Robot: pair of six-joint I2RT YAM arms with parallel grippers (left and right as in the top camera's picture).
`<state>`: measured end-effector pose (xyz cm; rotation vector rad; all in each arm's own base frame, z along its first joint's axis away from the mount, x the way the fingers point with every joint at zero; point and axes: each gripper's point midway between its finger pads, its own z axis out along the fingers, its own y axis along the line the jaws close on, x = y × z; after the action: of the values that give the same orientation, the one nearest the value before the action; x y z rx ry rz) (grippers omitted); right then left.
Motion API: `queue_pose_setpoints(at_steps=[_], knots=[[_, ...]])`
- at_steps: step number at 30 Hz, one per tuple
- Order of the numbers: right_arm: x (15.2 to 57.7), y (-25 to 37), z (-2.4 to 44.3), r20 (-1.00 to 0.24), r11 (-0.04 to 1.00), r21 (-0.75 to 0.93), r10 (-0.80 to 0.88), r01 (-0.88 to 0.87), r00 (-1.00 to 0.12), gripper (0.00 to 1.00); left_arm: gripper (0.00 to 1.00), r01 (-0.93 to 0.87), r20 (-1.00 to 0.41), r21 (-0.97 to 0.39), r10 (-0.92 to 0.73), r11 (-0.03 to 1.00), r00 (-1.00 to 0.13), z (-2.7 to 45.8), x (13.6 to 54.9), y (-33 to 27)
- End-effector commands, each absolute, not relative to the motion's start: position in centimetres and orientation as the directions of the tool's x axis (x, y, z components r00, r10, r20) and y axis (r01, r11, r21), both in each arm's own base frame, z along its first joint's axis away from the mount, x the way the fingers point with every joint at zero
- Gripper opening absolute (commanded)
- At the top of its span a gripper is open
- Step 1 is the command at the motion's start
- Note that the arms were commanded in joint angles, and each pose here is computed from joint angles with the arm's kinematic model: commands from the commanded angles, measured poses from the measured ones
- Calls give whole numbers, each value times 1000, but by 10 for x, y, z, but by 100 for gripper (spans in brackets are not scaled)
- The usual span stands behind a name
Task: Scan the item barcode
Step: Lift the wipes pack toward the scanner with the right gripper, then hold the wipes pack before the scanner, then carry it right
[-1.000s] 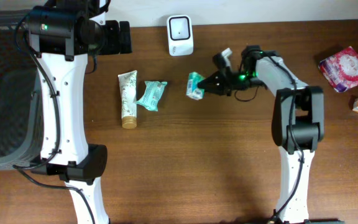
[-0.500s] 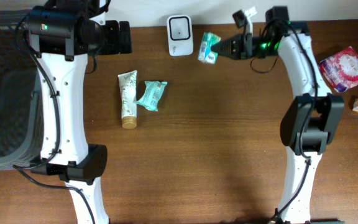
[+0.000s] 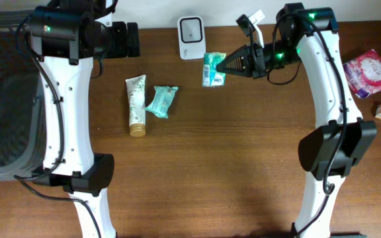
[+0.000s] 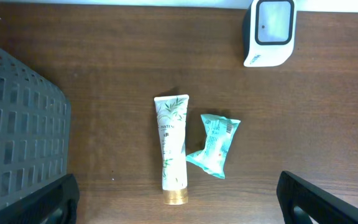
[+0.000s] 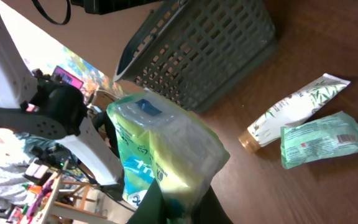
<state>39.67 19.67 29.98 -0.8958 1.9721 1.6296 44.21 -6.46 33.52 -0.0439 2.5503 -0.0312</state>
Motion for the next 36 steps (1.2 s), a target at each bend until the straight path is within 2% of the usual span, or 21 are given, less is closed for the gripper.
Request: queue_pose_setpoints(at_steps=[1, 10, 14, 15, 16, 18, 20, 22, 24, 27, 29, 33, 36], knots=[[393, 196, 308, -719, 97, 658, -213, -747, -661, 4, 99, -26, -559, -30, -38, 999, -828, 337, 441, -62], [393, 194, 300, -711, 128, 649, -248, -750, -658, 4, 99, -25, -559, -30, -38, 999, -828, 337, 441, -62], [397, 189, 281, -694, 196, 618, -320, -762, -645, 4, 99, -26, -559, -30, -38, 999, -828, 337, 441, -62], [401, 187, 275, -670, 237, 621, -334, -747, -663, 4, 99, -25, -559, -30, -38, 999, -828, 337, 441, -62], [412, 182, 264, -618, 325, 627, -344, -707, -707, 4, 99, -25, -559, -29, -37, 999, -828, 337, 441, -62], [442, 168, 233, -493, 585, 562, -331, -585, -805, 4, 99, -25, -559, -29, -37, 999, -828, 337, 441, -62], [476, 149, 207, -437, 830, 341, -277, -442, -856, 4, 99, -25, -559, -29, -37, 999, -828, 337, 441, -62], [501, 142, 205, -480, 915, 162, -255, -370, -839, 4, 99, -25, -559, -29, -37, 999, -828, 337, 441, -62], [530, 155, 216, -583, 931, 8, -293, -366, -758, 4, 99, -26, -559, -30, -38, 999, -828, 337, 441, -62], [561, 187, 224, -690, 927, -75, -315, -368, -652, 4, 99, -25, -559, -30, -38, 999, -828, 337, 441, -62], [583, 191, 214, -717, 932, -170, -339, -320, -609, 4, 99, -25, -559, -30, -38, 999, -828, 337, 441, -62], [615, 209, 181, -701, 838, -339, -528, -427, -479, 4, 99, -25, -559, -30, -38, 999, -828, 337, 441, -62], [636, 215, 176, -718, 805, -411, -575, -428, -392, 4, 99, -25, -559, -29, -37, 999, -828, 337, 441, -62]])
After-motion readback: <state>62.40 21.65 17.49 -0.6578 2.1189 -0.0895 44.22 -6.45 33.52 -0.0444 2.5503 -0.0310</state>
